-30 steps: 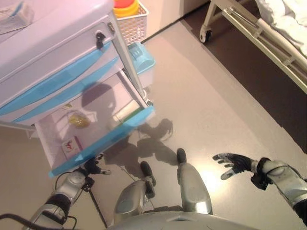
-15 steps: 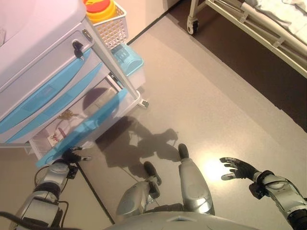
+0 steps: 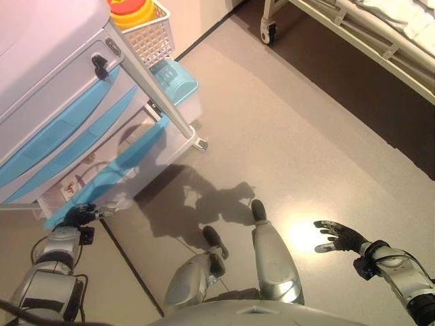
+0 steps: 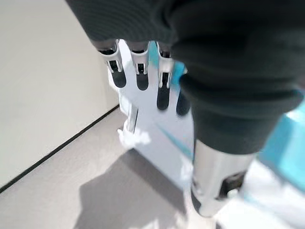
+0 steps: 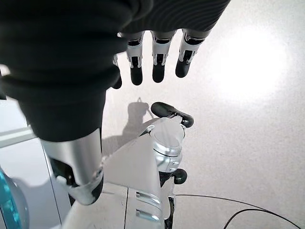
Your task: Open the drawer and pick up the medicine
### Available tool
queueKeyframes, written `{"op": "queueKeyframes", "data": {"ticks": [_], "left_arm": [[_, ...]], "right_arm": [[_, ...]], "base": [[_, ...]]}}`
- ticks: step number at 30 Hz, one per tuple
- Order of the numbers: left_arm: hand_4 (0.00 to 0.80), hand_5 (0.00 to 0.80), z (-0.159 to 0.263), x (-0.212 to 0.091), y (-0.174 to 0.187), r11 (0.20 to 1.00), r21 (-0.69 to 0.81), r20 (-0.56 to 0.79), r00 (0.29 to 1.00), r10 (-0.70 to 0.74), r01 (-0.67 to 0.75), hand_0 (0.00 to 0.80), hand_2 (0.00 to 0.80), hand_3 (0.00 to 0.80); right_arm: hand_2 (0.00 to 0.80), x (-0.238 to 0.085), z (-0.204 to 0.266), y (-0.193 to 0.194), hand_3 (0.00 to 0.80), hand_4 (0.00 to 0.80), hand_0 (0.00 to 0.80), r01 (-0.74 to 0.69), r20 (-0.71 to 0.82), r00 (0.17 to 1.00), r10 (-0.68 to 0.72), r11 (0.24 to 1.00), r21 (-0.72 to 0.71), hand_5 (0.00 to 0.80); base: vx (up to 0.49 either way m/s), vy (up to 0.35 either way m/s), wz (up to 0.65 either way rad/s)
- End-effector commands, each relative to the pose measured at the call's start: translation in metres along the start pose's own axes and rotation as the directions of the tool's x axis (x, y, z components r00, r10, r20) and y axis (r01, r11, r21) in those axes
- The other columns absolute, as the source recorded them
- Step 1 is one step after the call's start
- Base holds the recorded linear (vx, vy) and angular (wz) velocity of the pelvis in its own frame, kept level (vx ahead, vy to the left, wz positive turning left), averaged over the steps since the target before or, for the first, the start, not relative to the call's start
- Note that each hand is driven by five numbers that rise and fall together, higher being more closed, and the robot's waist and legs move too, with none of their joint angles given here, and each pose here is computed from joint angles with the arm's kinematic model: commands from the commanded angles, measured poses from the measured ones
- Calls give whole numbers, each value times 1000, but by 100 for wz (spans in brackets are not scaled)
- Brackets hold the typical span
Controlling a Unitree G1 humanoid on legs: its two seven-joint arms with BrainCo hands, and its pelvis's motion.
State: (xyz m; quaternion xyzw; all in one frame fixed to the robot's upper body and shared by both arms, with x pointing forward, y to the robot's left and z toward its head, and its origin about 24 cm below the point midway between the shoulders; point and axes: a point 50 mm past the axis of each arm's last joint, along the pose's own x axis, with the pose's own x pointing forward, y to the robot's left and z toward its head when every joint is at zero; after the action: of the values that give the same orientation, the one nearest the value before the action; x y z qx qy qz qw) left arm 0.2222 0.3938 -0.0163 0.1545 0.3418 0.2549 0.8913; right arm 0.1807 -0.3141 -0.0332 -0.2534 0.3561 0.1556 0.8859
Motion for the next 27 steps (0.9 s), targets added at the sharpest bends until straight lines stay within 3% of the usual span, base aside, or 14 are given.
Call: {"op": "queueKeyframes", "data": {"ticks": [1,4,11,17,21,27], "left_arm": [[0,0,17,-7,71,958,-159,33,969,246,-238,0,0,0],[0,0,34,-8,80,944,-237,101,961,258,-228,0,0,0],[0,0,74,-8,83,957,-266,218,960,176,-115,0,0,0],[0,0,116,-11,75,984,-174,346,935,83,-23,0,0,0],[0,0,132,-12,50,1000,2,412,911,-25,27,0,0,0],[0,0,152,-14,52,999,2,428,903,40,-45,0,0,0]], "right_arm": [[0,5,1,17,0,0,0,-25,35,999,25,1000,10,0],[0,8,3,21,0,0,0,-16,52,999,14,999,35,0],[0,12,7,23,0,0,0,9,75,997,-13,998,56,0],[0,14,14,28,0,0,0,-14,105,994,10,999,40,0],[0,14,16,29,0,0,0,-3,124,992,-3,999,49,0],[0,14,20,22,0,0,0,17,144,989,-21,999,28,0]], "base": [[0,0,0],[-13,-10,1],[-15,23,2],[-42,-7,2],[-14,-23,1],[0,0,0]]}}
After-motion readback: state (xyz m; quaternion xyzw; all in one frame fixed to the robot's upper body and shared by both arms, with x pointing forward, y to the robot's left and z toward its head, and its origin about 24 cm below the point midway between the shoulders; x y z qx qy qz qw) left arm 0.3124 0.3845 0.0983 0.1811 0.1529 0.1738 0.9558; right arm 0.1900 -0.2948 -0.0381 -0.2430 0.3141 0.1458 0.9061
